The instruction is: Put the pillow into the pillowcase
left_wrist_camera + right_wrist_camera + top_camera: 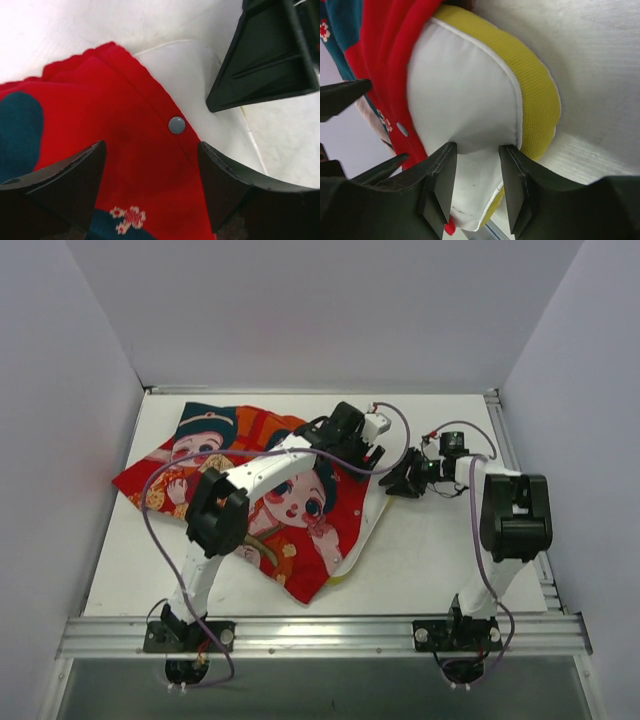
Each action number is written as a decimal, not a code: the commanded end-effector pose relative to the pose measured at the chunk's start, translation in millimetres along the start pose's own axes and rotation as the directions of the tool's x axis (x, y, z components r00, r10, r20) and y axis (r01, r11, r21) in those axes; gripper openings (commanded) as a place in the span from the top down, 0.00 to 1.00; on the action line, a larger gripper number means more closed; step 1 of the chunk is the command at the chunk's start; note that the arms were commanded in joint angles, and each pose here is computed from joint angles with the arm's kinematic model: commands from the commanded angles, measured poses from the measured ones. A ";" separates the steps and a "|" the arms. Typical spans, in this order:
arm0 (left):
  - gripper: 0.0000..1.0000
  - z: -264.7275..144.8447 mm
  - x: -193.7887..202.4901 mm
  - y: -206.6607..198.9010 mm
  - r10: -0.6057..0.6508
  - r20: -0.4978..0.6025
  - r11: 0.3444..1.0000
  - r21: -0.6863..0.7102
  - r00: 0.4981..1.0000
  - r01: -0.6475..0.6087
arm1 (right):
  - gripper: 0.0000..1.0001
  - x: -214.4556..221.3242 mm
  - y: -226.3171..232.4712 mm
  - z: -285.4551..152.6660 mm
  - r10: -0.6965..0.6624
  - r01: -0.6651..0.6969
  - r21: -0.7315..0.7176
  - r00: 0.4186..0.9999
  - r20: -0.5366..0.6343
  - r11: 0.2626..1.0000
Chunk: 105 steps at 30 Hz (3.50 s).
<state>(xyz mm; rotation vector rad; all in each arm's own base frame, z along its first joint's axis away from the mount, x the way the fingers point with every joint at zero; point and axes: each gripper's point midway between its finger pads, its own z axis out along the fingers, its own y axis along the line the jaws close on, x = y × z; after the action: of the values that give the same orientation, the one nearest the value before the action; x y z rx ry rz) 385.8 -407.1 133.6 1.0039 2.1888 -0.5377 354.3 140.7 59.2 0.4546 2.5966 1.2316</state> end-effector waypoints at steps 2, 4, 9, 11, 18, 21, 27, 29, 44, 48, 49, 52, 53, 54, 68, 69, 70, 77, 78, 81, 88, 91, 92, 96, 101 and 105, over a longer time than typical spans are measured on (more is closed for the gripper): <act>0.21 7.4 -17.9 7.9 -0.010 0.030 0.993 -0.120 0.999 0.014 | 0.60 -7.0 0.1 14.2 0.000 0.000 0.015 1.000 0.029 1.000; 0.27 17.3 -5.0 17.9 0.012 -0.012 0.987 -0.162 1.000 -0.014 | 0.60 -2.6 -0.4 16.8 -0.010 0.010 0.017 1.000 0.015 1.000; 0.62 16.3 -15.3 11.2 -0.007 0.017 0.998 -0.063 1.000 0.008 | 0.71 8.6 -4.3 24.9 -0.002 0.003 0.021 1.000 -0.028 1.000; 0.89 8.7 -32.5 -28.3 0.006 0.071 0.988 0.154 0.997 -0.017 | 0.81 8.0 3.9 30.4 0.007 -0.008 -0.024 0.999 -0.036 1.000; 1.00 -29.9 -104.8 -134.7 -0.071 0.258 0.831 0.549 0.964 -0.086 | 0.86 -13.7 94.5 24.0 0.111 -0.105 -0.420 0.994 -0.010 0.901; 1.00 -59.2 -144.9 -161.3 -0.161 0.331 0.767 0.634 0.930 -0.093 | 0.87 -25.5 124.6 1.5 0.125 -0.087 -0.546 0.992 0.033 0.833; 0.91 -33.5 -132.5 -122.6 -0.176 0.300 0.829 0.559 0.938 -0.023 | 0.82 -36.1 122.3 -1.6 0.109 -0.059 -0.540 0.992 0.060 0.839; 0.52 -29.8 -133.6 -79.0 -0.157 0.323 0.890 0.456 0.933 -0.008 | 0.68 -45.7 91.6 2.3 0.123 -0.075 -0.439 0.989 0.081 0.896; 0.18 -184.6 128.9 -84.4 0.327 0.027 0.929 0.174 0.945 -0.327 | 0.32 114.1 -13.9 -43.0 0.134 -0.127 0.045 0.968 -0.211 0.991; 0.16 -166.8 178.8 -107.3 0.354 -0.127 0.930 0.151 0.927 -0.334 | 0.31 143.4 1.2 -20.2 0.043 -0.036 0.030 0.951 -0.307 0.999; 0.16 -161.8 184.9 -111.1 0.337 -0.154 0.937 0.147 0.929 -0.316 | 0.34 142.7 3.2 -14.9 0.027 -0.022 0.019 0.950 -0.311 1.000; 0.16 -137.4 198.0 -103.2 0.305 -0.227 0.952 0.085 0.925 -0.293 | 0.41 144.5 5.4 0.2 0.047 -0.042 0.022 0.931 -0.362 0.999; 0.16 -129.6 192.7 -104.8 0.311 -0.201 0.950 0.073 0.929 -0.302 | 0.47 143.0 6.9 3.6 0.051 -0.047 0.017 0.928 -0.370 0.999; 0.16 -120.9 197.4 -103.8 0.326 -0.213 0.945 0.063 0.921 -0.320 | 0.49 144.4 6.0 8.5 0.060 -0.058 0.015 0.919 -0.389 0.998; 1.00 -98.7 132.2 -188.4 0.410 0.070 0.818 0.414 0.909 -0.401 | 1.00 134.9 32.2 28.1 0.058 -0.107 -0.120 0.932 -0.358 0.987; 1.00 -116.3 108.8 -208.6 0.391 0.161 0.767 0.486 0.906 -0.418 | 1.00 135.1 35.5 28.4 0.063 -0.114 -0.125 0.934 -0.351 0.986; 1.00 -125.8 90.8 -218.8 0.371 0.213 0.746 0.512 0.904 -0.426 | 1.00 132.4 40.5 30.8 0.071 -0.124 -0.137 0.938 -0.339 0.983; 1.00 -132.9 40.7 -222.1 0.278 0.249 0.717 0.589 0.928 -0.373 | 1.00 135.0 56.3 32.3 0.078 -0.138 -0.162 0.941 -0.330 0.977; 1.00 -126.0 52.2 -211.5 0.256 0.199 0.736 0.594 0.946 -0.325 | 1.00 131.3 57.0 28.4 0.079 -0.141 -0.171 0.943 -0.323 0.975; 1.00 -123.4 62.8 -167.9 0.163 0.125 0.801 0.563 0.979 -0.205 | 1.00 121.0 48.9 14.9 0.098 -0.150 -0.165 0.952 -0.291 0.975; 1.00 -147.4 0.4 -132.1 0.213 0.301 0.839 0.432 0.930 -0.332 | 1.00 117.8 97.0 -13.5 0.006 -0.100 -0.333 0.962 -0.272 0.938; 1.00 -159.1 -61.4 -113.2 0.184 0.402 0.853 0.388 0.897 -0.349 | 1.00 97.2 141.1 -35.0 -0.050 -0.050 -0.464 0.978 -0.202 0.884; 1.00 -156.6 -75.6 -110.6 0.188 0.423 0.853 0.377 0.887 -0.360 | 1.00 89.1 159.1 -47.0 -0.087 -0.016 -0.505 0.980 -0.178 0.863; 1.00 -189.0 -148.5 -121.1 0.193 0.581 0.825 0.340 0.790 -0.452 | 1.00 69.2 202.4 -87.7 -0.212 0.142 -0.593 0.976 -0.049 0.793; 1.00 -248.3 -227.4 -183.6 0.194 0.814 0.746 0.241 0.548 -0.621 | 1.00 32.0 239.1 -163.2 -0.308 0.384 -0.530 0.923 0.230 0.756; 1.00 -310.4 -271.7 -230.9 0.110 0.960 0.739 0.096 0.259 -0.667 | 1.00 7.5 285.5 -251.7 -0.343 0.562 -0.406 0.798 0.495 0.721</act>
<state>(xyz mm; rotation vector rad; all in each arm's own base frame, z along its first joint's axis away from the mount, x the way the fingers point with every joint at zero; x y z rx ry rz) 258.0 -491.9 437.9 1.2619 1.1757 -1.1137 354.4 150.8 354.7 0.1491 1.9155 1.5499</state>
